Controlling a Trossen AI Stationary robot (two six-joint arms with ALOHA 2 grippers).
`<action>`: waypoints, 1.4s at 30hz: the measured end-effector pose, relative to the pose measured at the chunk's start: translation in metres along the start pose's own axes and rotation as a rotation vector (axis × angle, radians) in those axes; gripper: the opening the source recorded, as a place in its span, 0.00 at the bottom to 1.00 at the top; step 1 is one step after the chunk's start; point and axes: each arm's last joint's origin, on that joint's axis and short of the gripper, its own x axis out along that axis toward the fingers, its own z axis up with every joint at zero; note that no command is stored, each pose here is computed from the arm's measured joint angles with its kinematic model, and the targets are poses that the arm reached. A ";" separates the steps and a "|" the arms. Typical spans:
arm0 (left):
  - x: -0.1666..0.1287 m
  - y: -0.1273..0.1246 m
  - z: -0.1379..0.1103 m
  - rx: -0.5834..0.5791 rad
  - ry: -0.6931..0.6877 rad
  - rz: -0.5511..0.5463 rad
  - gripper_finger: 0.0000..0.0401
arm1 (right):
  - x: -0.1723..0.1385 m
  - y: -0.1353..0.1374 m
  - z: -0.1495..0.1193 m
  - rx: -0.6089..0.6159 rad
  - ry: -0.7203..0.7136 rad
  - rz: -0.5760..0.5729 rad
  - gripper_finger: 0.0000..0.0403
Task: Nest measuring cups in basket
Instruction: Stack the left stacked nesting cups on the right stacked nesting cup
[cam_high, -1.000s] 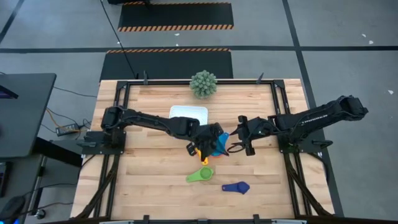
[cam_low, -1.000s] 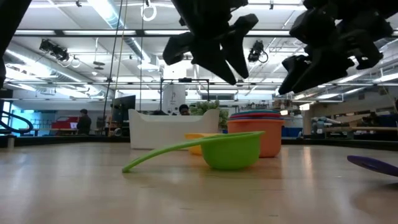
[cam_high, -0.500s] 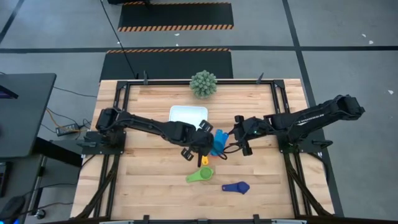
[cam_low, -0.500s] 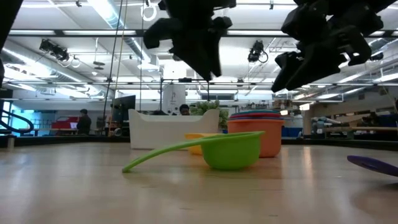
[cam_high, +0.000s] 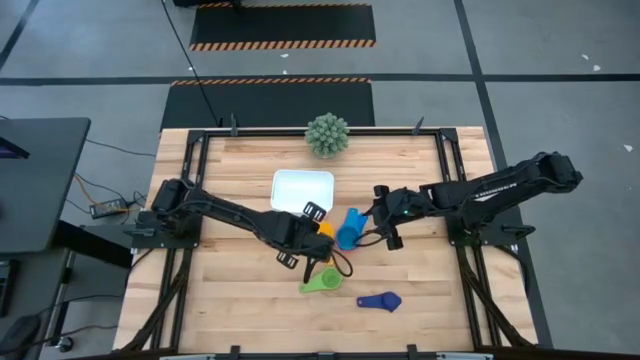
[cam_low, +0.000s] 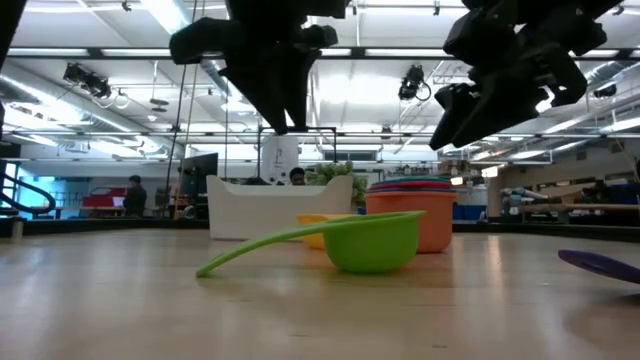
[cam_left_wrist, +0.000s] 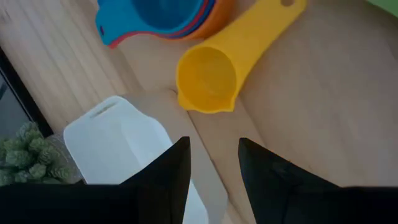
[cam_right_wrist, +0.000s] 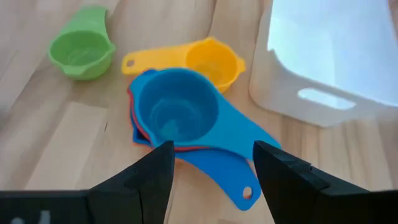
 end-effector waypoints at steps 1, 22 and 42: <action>-0.001 -0.001 0.000 -0.003 0.005 -0.002 0.35 | 0.002 -0.001 0.003 0.000 0.009 0.002 0.56; -0.022 -0.043 -0.010 -0.049 0.181 0.036 0.35 | 0.024 -0.007 0.034 -0.435 0.254 -0.013 0.56; -0.032 -0.062 -0.070 -0.097 -0.006 0.115 0.35 | 0.033 -0.008 0.035 -0.431 0.297 0.035 0.54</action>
